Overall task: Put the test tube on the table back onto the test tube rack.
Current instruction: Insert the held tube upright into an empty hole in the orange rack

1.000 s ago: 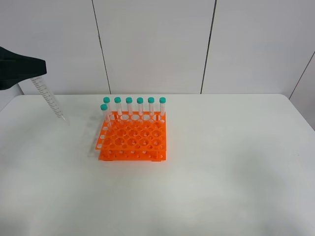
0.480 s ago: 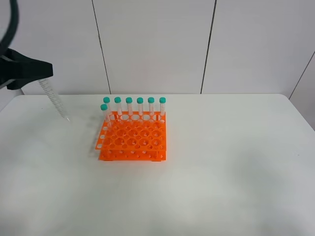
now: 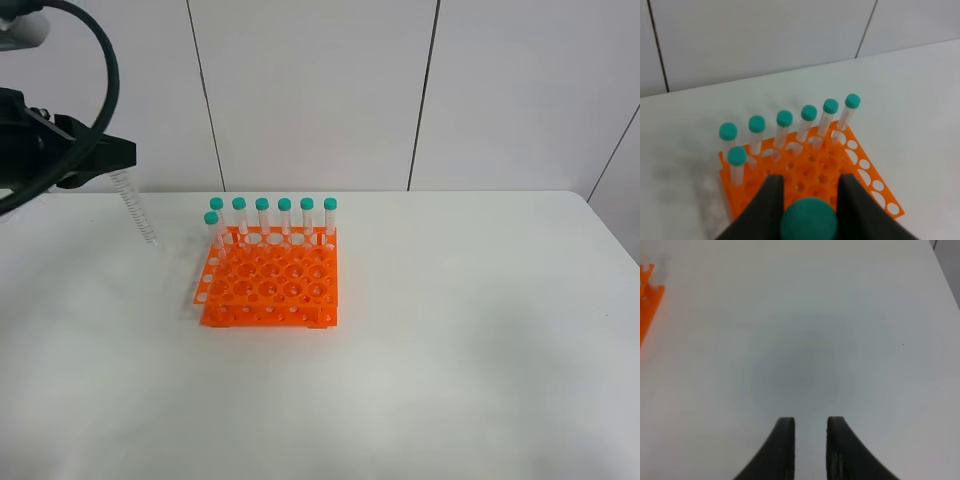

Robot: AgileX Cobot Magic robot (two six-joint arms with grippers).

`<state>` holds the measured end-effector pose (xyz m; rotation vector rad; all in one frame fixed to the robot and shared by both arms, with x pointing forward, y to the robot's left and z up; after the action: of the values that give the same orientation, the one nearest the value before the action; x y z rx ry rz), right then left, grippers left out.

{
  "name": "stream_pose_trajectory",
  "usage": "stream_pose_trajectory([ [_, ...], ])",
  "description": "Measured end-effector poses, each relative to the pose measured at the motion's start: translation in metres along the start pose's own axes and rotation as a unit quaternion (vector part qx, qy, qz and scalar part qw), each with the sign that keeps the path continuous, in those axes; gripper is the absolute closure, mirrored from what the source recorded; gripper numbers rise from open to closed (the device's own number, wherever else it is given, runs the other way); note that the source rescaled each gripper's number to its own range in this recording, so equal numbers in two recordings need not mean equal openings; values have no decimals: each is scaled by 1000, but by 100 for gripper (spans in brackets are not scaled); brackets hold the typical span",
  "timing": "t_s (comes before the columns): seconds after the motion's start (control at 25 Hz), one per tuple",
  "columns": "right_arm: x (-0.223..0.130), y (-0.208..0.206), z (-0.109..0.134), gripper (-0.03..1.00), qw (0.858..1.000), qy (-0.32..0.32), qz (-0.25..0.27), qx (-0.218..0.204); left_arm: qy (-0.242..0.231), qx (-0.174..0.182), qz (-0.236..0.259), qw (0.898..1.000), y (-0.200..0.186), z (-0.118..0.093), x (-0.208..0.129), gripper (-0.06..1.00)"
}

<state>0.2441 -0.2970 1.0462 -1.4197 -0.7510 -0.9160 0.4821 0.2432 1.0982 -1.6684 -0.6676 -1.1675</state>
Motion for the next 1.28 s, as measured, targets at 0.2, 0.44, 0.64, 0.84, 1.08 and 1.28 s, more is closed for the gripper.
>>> stream_pose_trajectory([
  [0.2, 0, 0, 0, 97, 1000, 0, -2, 0, 3, -13, 0, 1000, 12, 1, -2, 93],
  [0.44, 1, 0, 0, 97, 1000, 0, -4, 0, 0, -18, 3, 1000, 27, 5, 1, 93],
  [0.64, 2, 0, 0, 97, 1000, 0, -8, 0, 9, -25, 12, 1000, 38, 7, 2, 93],
  [0.84, 2, 0, 0, 97, 1000, 0, -8, 0, 8, -18, 31, 999, 53, 13, -6, 93],
  [1.08, 2, 0, 0, 97, 1000, 0, -8, 0, 26, -13, 46, 999, 73, 9, -9, 93],
  [1.28, 2, 0, 0, 97, 1000, 0, -8, 0, 49, 0, 47, 998, 90, 0, -7, 93],
])
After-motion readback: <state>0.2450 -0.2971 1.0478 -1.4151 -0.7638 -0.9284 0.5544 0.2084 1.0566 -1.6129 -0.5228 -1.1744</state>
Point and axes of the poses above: a point on each arm's last joint axis where the gripper is mounted, y pointing out along that axis toward the gripper, z along the wrist's bending axis when the last joint is at zero, x = y × z, the point moved 2 cm from there along y, pointing out along that axis toward the gripper, and after that the axes turned 2 degrees about y, right-handed, at the moved point
